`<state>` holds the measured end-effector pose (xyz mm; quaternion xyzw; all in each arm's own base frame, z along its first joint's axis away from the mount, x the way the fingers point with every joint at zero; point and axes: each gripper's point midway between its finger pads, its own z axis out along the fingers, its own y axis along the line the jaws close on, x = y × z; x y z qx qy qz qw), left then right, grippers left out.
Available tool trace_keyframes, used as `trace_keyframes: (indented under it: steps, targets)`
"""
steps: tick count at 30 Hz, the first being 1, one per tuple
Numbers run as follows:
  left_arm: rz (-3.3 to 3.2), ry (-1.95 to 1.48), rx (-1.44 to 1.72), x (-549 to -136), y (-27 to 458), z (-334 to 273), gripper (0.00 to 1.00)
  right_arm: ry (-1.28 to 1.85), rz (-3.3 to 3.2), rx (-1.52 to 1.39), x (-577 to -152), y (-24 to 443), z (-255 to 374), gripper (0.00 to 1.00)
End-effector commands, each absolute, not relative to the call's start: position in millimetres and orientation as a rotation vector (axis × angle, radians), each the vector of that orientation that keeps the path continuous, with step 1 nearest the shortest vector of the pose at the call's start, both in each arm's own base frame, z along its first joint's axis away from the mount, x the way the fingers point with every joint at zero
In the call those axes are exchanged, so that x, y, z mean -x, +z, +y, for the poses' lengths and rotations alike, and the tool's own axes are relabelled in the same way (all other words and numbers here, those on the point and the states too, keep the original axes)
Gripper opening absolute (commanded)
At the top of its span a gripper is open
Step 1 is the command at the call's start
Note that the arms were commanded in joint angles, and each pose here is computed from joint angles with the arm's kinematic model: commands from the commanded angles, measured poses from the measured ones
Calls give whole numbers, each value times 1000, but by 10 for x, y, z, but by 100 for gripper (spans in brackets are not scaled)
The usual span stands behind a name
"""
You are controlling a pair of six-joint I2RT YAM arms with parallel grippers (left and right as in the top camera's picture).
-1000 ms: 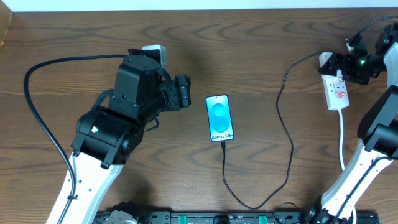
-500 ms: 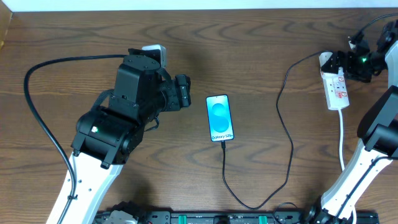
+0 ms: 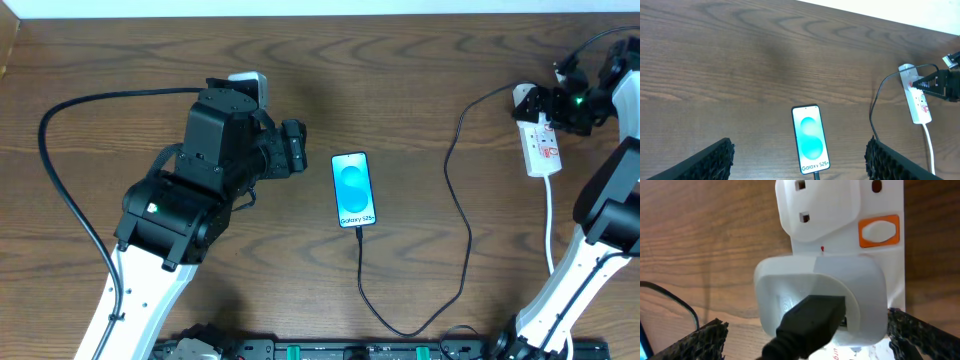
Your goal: Plug charger to phone and switch on socket
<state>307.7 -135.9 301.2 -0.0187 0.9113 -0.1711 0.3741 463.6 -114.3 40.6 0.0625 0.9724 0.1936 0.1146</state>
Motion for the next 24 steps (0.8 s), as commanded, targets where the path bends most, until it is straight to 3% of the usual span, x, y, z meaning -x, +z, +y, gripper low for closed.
trace_keyframes:
  steps: [1, 24]
  targets:
    - [2314, -419, 42, -3092, 3071, -1323, 84, 736, 2917, -209, -4432, 89, -829, 99]
    - [2314, -419, 42, -3092, 3071, -1323, 84, 1016, 2808, -174, -4489, 233, -407, 99]
